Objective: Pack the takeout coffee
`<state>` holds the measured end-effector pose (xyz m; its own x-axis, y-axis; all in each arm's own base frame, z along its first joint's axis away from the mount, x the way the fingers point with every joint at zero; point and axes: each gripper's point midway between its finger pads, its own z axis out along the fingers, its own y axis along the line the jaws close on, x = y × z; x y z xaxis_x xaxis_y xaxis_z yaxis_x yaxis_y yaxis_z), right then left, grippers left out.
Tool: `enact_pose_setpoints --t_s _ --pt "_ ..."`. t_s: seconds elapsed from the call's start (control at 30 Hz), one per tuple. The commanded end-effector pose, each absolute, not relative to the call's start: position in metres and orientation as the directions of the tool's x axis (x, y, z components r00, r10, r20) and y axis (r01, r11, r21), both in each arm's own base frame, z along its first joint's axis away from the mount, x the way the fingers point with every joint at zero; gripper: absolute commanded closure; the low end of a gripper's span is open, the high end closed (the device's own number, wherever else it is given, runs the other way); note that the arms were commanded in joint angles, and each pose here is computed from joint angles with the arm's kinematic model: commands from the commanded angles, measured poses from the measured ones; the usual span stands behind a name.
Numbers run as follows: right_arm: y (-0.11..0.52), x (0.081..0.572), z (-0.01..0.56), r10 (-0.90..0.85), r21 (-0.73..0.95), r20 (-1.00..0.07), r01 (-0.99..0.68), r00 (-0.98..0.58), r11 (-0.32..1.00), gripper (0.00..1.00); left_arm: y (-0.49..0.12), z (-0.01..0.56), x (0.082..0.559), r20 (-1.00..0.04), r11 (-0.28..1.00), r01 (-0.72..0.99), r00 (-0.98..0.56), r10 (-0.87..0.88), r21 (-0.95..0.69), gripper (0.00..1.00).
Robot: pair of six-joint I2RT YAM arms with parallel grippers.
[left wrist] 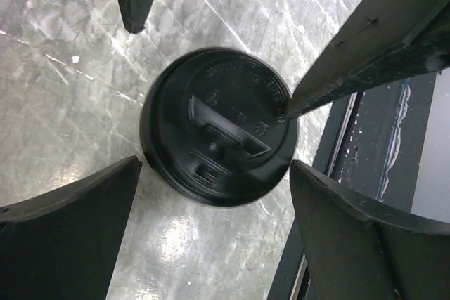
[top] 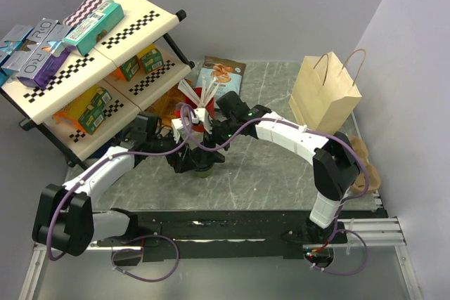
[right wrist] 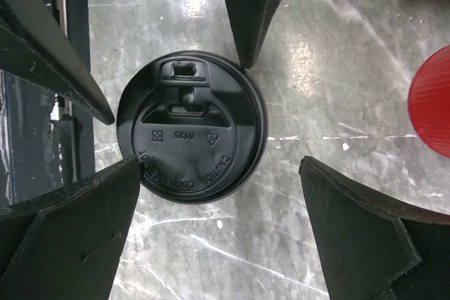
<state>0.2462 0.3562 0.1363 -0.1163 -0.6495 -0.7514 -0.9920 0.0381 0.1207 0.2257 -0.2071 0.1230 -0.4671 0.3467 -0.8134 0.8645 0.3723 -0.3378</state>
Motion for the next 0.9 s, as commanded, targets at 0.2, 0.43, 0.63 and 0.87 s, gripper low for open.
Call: enact_pose_setpoints --t_s 0.2,0.43,0.63,0.87 --pt "0.374 0.226 0.123 -0.651 0.072 -0.759 -0.995 -0.010 -0.068 0.00 -0.218 0.113 0.235 -0.819 0.382 0.875 -0.439 0.368 -0.297 0.09" --pt "0.375 0.218 0.108 -0.673 0.095 -0.739 -0.993 -0.024 -0.069 0.00 -0.218 0.090 0.245 -0.780 0.450 0.866 -0.433 0.452 -0.220 0.12" --pt "0.374 0.217 0.095 -0.694 0.121 -0.717 -0.992 -0.064 -0.034 0.00 -0.212 0.075 0.247 -0.735 0.496 0.848 -0.455 0.503 -0.186 0.12" --pt "0.372 0.228 0.104 -0.671 0.158 -0.729 -0.987 -0.138 0.031 0.01 -0.227 0.096 0.243 -0.773 0.448 0.860 -0.452 0.445 -0.245 0.12"
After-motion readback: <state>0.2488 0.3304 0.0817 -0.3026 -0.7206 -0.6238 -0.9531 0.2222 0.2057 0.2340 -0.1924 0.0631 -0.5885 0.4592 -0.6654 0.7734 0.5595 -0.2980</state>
